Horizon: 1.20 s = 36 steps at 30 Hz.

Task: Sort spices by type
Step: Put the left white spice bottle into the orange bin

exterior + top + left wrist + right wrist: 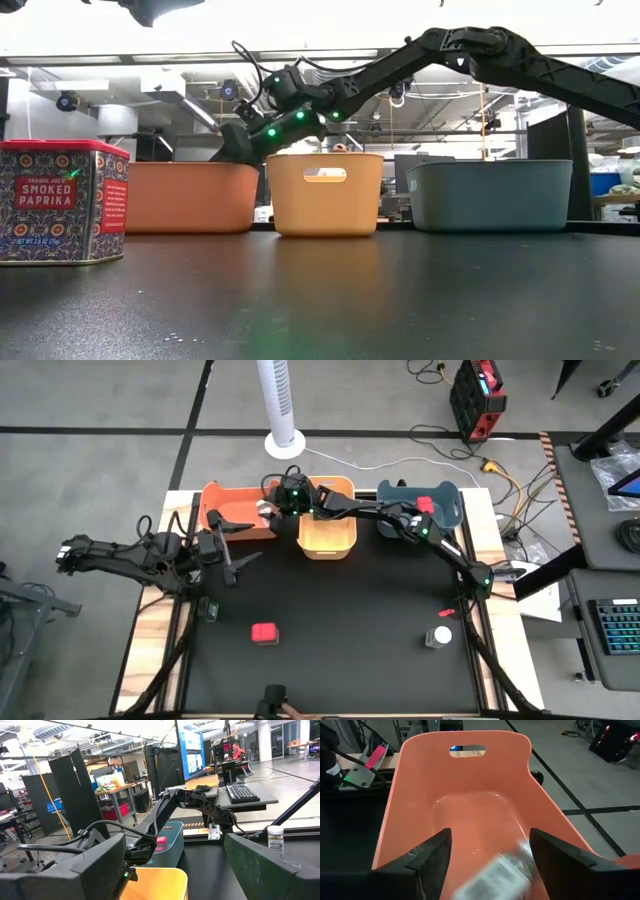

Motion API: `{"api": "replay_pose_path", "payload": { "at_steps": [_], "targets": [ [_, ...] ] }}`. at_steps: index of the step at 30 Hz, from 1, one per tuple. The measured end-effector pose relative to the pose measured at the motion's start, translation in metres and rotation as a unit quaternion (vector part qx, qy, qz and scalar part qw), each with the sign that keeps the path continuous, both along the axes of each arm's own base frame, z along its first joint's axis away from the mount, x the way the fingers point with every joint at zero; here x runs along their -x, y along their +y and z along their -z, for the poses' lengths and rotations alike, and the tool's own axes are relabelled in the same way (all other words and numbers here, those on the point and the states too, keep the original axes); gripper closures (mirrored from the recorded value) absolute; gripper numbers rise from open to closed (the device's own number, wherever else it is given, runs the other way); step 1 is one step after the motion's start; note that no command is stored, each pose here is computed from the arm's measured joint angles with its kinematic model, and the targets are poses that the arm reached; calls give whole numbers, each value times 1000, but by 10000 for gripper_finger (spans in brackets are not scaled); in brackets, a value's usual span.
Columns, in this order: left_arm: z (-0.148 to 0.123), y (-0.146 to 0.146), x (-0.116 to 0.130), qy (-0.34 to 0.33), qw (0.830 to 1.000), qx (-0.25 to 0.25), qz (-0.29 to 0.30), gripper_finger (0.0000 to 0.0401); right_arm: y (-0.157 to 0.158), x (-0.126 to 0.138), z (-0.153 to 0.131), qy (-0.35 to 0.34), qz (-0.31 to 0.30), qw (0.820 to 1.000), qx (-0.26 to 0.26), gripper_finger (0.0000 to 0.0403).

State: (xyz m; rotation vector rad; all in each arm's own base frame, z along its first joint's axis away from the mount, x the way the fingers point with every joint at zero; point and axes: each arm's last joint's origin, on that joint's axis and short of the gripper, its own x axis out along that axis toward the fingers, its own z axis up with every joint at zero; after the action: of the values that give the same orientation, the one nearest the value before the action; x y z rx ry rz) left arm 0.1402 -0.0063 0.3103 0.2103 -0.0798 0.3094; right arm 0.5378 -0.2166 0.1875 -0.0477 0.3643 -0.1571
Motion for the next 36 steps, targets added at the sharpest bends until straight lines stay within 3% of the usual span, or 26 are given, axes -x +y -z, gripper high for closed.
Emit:
{"api": "replay_pose_path", "payload": {
  "at_steps": [12,18,23,27,30,36],
  "targets": [
    [0,0,0,-1,1000,9,-1,78,2,4,-10,25,-1,1000,-11,209],
    [2,4,0,-21,994,81,-67,78,11,30,-80,82,-15,997,2,242],
    [-2,6,-7,50,981,139,-129,83,17,83,-136,163,-16,986,-17,272],
    [-12,8,-25,158,960,153,-173,92,23,126,-165,218,-6,975,-46,295],
    [-27,17,-44,233,937,137,-220,98,32,151,-182,232,-7,971,-51,309],
    [-40,55,-79,415,860,81,-285,105,48,181,-194,229,-26,971,-55,328]
  ]
}}
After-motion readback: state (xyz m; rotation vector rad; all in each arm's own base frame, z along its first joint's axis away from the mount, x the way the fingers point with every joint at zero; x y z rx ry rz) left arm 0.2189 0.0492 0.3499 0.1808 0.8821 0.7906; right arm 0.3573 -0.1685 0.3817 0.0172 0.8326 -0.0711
